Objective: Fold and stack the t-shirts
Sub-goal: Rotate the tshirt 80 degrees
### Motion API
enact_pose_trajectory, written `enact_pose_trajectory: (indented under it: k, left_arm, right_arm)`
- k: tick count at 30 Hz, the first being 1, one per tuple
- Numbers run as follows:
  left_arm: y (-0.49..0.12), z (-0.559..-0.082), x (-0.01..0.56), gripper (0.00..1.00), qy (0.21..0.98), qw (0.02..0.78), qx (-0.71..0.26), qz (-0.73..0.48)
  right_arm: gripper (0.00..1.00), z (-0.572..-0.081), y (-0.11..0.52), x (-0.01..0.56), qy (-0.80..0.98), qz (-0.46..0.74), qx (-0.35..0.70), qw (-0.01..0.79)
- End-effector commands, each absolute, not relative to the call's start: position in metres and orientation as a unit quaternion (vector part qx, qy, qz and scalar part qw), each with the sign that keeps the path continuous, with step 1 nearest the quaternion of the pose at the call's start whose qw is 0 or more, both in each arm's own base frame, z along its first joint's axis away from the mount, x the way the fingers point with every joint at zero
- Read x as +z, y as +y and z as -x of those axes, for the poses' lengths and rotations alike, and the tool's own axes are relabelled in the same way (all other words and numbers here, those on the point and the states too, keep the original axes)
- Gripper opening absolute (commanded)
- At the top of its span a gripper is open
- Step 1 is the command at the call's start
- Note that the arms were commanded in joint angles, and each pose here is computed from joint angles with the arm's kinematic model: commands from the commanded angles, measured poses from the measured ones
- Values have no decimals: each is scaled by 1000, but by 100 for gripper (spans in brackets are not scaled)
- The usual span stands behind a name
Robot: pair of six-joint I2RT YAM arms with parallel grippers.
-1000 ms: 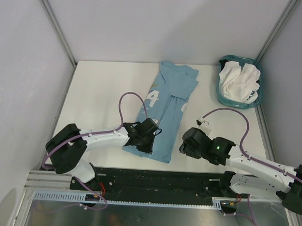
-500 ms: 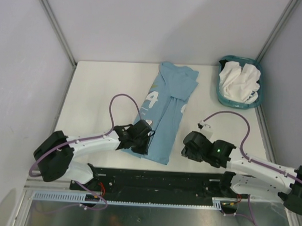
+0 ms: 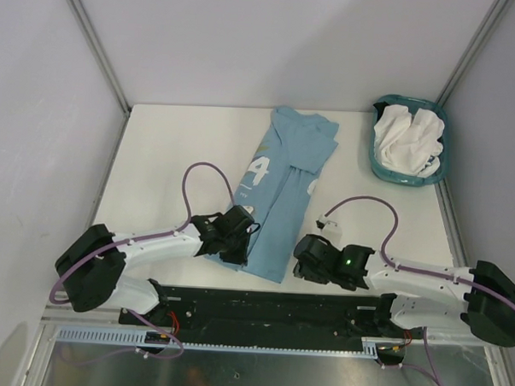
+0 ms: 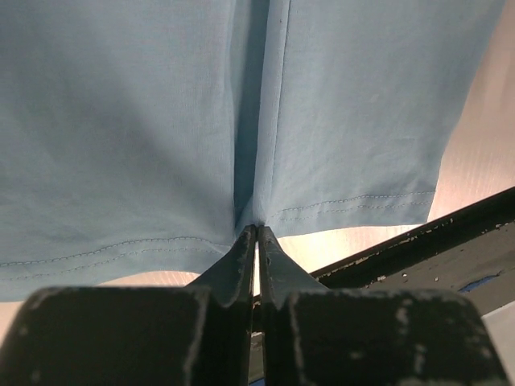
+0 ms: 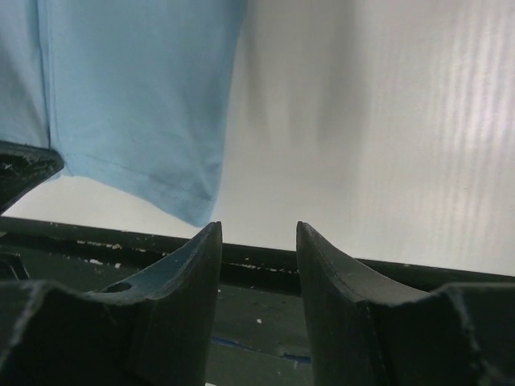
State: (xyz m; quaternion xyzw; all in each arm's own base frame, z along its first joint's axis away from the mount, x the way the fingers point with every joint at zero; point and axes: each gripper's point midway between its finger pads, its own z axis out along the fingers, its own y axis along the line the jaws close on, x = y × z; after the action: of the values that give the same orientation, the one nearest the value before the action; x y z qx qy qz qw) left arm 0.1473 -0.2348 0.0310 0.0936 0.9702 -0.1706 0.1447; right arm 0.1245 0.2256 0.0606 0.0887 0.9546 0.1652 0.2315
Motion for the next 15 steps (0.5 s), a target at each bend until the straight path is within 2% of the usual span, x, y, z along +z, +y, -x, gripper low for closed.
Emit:
enact_pose_trajectory:
  k: [1, 6, 12, 15]
  left_arm:
    - [-238, -151, 46, 10, 966, 154, -188, -85]
    - [-241, -150, 57, 27, 963, 153, -203, -88]
    - [-233, -151, 76, 31, 957, 175, -222, -70]
    - [-222, -156, 85, 31, 954, 191, -224, -49]
  right_arm:
    - [47, -122, 253, 61, 946, -99, 202, 233]
    - [47, -117, 268, 52, 946, -105, 211, 223]
    - [46, -117, 282, 44, 942, -118, 219, 225]
    - [42, -114, 285, 39, 943, -124, 217, 221]
